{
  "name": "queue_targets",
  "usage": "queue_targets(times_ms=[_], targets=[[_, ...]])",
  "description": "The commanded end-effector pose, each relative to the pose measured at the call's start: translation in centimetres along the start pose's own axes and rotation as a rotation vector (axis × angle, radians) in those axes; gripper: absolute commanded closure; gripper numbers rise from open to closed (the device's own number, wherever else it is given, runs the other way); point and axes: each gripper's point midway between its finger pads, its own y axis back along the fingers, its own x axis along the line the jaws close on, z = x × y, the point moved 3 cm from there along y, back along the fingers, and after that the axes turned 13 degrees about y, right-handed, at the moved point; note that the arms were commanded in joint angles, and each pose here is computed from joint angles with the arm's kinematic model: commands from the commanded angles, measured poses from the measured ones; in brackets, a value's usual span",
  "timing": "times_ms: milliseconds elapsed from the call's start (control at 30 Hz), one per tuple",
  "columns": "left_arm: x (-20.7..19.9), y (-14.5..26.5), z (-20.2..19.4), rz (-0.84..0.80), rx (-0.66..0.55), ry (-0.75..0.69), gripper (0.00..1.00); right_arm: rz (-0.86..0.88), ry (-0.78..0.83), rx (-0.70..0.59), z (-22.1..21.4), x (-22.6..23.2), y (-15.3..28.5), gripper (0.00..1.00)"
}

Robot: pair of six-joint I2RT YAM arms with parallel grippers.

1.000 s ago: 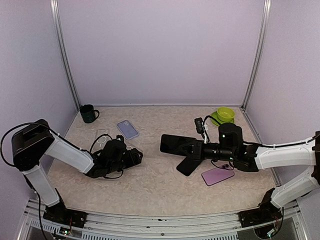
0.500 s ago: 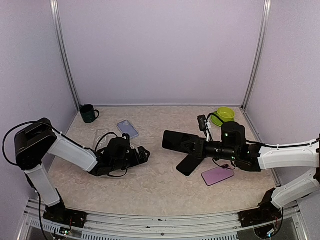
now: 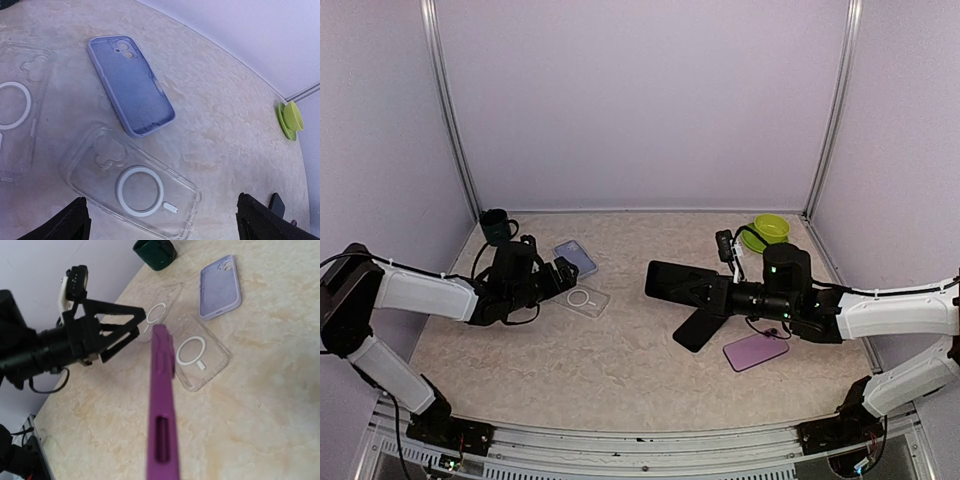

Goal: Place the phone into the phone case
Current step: Move the phone case to the center of the board.

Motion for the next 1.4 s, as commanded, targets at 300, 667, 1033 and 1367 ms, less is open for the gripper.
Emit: queue_targets(times_ms=[300, 667, 1033, 1367], targets=[[1.3, -4.3, 3.6, 0.11, -0.012, -0.14, 0.01, 0.02, 0.01, -0.072, 2.1, 0.6, 0.6, 1.0], [2.8, -8.3, 3.3, 0.189, 0.023, -0.213, 0.01, 0.017, 0.009, -0.067, 1.9, 0.5, 0.7, 1.0], [3.8, -9.6, 1.5, 0.169, 0.083, -0.213, 0.01, 0.028, 0.009, -0.058, 2.0, 0.7, 0.2, 1.0], [3.9, -9.0, -0.7, 0.096, 0.144, -0.207, 0.02, 0.029, 0.012, -0.052, 2.2, 0.7, -0.2, 1.0]])
